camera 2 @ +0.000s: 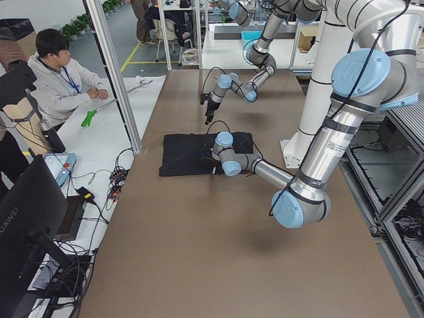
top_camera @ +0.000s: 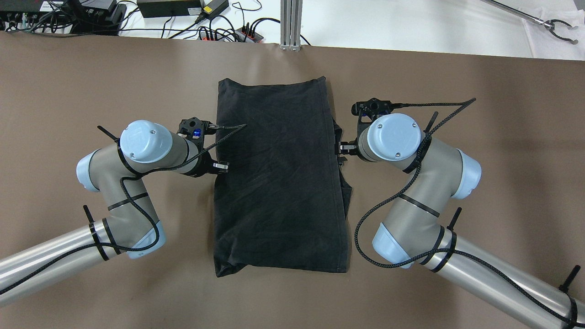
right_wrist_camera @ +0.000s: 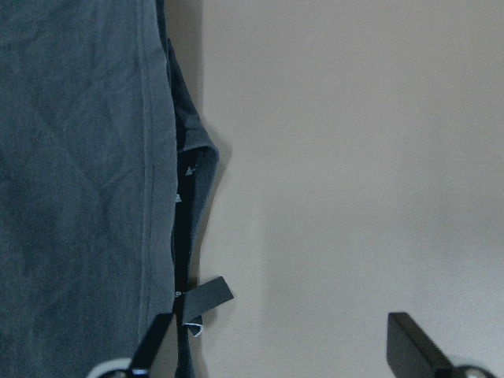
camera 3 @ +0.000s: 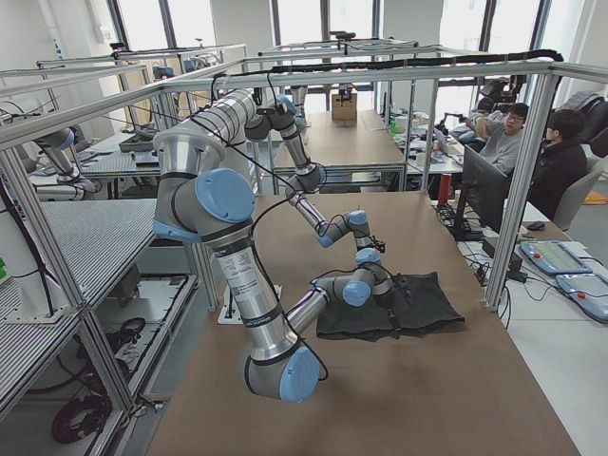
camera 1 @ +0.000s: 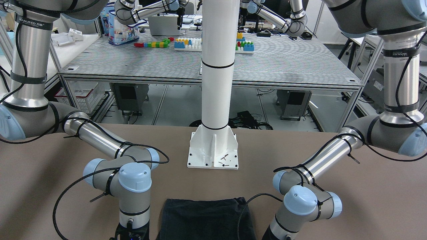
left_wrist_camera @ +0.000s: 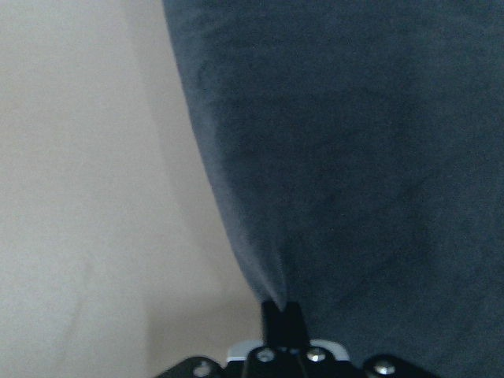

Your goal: Fold clothes

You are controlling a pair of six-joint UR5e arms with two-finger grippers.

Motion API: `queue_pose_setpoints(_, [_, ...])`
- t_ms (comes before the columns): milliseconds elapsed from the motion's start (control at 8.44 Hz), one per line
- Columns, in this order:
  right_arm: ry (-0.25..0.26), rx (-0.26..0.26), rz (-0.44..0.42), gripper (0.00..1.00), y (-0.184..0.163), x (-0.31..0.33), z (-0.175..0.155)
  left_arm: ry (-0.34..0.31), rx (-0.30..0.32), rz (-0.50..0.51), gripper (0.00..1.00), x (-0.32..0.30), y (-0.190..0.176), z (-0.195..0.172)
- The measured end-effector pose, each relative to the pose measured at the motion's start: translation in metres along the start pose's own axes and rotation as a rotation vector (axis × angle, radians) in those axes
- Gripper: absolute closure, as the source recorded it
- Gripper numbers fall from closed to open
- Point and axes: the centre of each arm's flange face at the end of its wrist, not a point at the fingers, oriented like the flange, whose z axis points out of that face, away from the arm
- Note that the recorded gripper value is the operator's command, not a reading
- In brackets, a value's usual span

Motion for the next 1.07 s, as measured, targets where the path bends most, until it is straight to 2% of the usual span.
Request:
queue_pose_setpoints(593, [-0.024,0.010,-0.004,0.06,0.007,0.005,0.004,-0.006,0.021,0.010,1.00,-0.013,-0.020,-0.011])
queue_pose_setpoints(711, [-0.027,0.012,-0.005,0.06,0.008,0.006,0.006,-0.007,0.023,0.010,0.01,-0.015,-0.022,-0.012])
queue_pose_setpoints(1067, [-0.035,0.012,-0.009,0.06,0.012,0.005,0.007,-0.003,0.040,0.013,0.00,-0.018,-0.023,-0.019])
